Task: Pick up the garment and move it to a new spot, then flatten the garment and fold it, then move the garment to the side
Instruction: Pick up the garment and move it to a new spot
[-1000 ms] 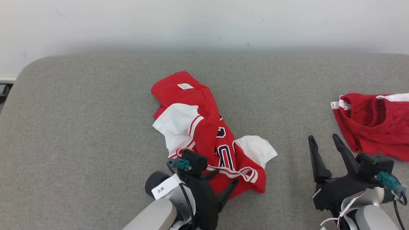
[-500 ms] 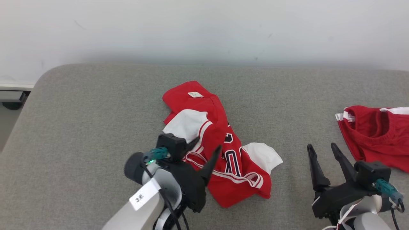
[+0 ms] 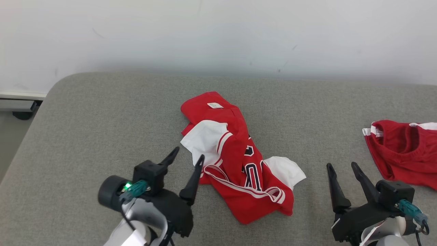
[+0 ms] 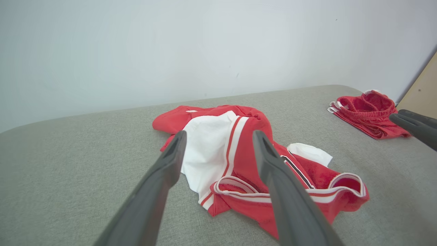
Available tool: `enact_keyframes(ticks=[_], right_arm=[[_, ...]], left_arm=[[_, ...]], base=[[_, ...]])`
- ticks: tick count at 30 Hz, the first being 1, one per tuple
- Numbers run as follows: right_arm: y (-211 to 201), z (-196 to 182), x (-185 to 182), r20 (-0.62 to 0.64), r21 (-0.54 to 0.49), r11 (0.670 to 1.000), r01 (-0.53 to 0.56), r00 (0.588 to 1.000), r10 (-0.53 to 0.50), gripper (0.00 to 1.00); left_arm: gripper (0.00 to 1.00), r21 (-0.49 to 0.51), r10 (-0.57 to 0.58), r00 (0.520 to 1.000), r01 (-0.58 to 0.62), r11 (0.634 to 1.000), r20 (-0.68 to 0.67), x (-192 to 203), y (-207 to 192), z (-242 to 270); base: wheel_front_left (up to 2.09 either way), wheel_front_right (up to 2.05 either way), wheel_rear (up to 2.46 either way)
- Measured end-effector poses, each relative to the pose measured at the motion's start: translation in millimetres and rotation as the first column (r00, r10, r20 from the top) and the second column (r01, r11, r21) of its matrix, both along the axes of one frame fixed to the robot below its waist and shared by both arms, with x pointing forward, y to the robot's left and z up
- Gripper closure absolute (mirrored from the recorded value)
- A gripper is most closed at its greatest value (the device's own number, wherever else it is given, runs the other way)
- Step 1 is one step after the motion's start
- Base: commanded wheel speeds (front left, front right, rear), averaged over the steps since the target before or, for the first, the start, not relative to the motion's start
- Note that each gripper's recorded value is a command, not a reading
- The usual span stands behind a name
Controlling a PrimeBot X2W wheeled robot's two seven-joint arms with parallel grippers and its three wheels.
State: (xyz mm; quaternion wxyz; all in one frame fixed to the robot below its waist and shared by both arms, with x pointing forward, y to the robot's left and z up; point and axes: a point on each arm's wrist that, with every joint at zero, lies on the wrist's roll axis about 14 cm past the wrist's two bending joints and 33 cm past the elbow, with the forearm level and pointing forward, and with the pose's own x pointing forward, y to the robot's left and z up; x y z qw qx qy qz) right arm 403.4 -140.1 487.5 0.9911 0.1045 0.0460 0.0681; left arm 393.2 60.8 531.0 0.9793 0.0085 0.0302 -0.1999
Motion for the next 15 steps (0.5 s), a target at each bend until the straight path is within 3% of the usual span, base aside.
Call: enact_keyframes(ticks=[7,15], right_arm=[[13.2,6.9,-0.9,0.019,0.027,0.999,-0.039,0.999,0.038,0.0],[26.8,-5.0,-7.9,-0.03,0.026,0.995,-0.093,0.995,0.094,0.0]], left_arm=[[0.0,-0.048,0.126,0.991,-0.124,0.991,0.051,-6.8,37.6,4.0],[0.0,-0.068,0.342,0.939,-0.34,0.938,0.016,-22.8,95.9,-15.9]], base=[[0.0,0.0,0.0],[0.0,0.0,0.0]])
